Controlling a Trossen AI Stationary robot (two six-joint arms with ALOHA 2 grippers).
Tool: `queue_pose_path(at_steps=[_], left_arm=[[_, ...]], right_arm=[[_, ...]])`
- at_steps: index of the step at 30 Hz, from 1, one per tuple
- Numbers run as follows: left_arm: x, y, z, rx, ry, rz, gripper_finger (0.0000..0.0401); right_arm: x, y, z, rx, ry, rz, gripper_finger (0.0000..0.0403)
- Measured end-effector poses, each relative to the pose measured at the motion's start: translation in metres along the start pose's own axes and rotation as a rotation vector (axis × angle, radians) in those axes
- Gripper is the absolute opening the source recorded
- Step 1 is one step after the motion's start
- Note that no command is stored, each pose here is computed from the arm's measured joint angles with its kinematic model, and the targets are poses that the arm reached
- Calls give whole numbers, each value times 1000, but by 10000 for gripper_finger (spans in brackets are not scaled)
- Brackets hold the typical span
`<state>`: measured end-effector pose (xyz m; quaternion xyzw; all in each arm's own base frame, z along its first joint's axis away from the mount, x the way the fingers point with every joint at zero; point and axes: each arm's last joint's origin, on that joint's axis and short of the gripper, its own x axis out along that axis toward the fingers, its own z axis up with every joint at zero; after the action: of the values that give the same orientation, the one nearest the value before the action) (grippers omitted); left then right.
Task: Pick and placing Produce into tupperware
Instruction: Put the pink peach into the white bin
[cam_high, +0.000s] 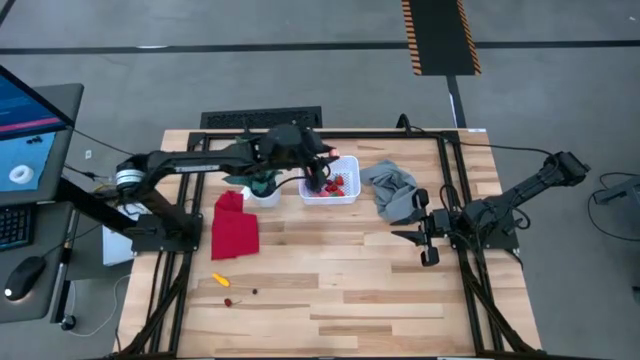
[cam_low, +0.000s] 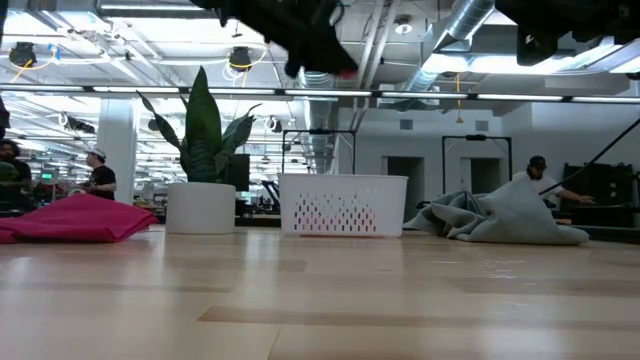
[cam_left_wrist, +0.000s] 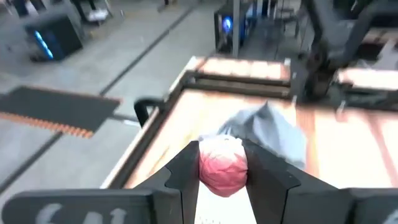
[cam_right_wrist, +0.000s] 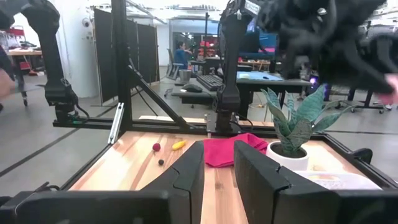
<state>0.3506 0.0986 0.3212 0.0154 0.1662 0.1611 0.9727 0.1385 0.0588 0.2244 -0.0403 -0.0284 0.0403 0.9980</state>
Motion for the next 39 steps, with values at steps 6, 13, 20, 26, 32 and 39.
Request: queue_pose_path(at_steps=[6, 13, 20, 26, 32, 39], left_arm=[[28, 7, -33, -23, 169, -13, 98], [45, 14, -71, -107, 390, -140, 98], [46, 19, -84, -173, 489, -156, 98], [51, 20, -93, -223, 529, -209, 98], [51, 22, -90, -199, 510, -159, 98], [50, 30, -80, -214, 495, -184, 98]], right_arm=[[0, 0, 0, 0, 0, 0, 108], [0, 0, 0, 0, 0, 0, 108], [0, 0, 0, 0, 0, 0, 108], [0, 0, 0, 1, 0, 0, 108], [0, 0, 0, 2, 0, 0, 108], [0, 0, 0, -2, 0, 0, 108]])
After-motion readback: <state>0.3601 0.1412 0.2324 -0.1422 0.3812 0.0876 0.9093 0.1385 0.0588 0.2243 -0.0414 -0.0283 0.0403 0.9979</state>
